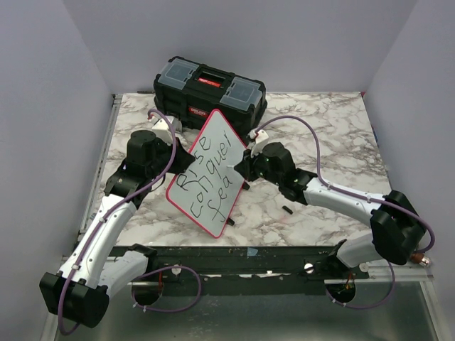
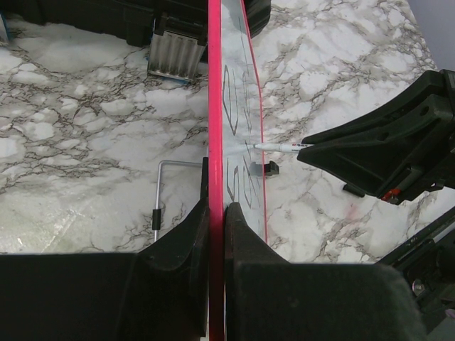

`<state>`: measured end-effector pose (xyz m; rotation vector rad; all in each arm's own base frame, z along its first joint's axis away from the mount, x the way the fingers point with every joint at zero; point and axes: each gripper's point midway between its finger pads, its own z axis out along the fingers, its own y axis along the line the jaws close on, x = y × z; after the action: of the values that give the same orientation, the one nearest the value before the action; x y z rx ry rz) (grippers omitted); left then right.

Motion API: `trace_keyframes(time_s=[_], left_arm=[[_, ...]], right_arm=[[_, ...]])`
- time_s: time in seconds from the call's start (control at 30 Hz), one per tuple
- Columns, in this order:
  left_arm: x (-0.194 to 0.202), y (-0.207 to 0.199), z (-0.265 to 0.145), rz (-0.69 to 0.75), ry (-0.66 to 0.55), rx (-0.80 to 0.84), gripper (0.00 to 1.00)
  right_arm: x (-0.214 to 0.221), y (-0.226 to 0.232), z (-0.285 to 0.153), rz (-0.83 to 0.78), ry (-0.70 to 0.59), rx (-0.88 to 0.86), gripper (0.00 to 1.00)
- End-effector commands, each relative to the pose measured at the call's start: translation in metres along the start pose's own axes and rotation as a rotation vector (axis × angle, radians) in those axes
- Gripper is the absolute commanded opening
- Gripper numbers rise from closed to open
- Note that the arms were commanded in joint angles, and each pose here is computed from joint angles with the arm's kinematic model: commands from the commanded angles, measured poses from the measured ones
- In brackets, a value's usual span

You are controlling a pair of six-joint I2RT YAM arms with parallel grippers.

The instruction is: Write a sentence on the whiteboard

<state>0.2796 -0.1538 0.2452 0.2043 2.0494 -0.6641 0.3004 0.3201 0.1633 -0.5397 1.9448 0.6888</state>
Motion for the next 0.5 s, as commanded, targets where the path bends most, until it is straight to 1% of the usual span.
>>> trace_keyframes(time_s=[0.0, 0.47], left_arm=[[0.026, 0.015, -0.001, 0.088, 0.092, -0.048, 0.0], [0.025, 0.014, -0.001, 0.087, 0.092, -0.047, 0.0]], right_arm=[[0.01, -0.001, 0.003, 0.015, 0.014, -0.013, 0.01], [0.047, -0.01, -0.008, 0.047, 0.069, 0.007, 0.01]])
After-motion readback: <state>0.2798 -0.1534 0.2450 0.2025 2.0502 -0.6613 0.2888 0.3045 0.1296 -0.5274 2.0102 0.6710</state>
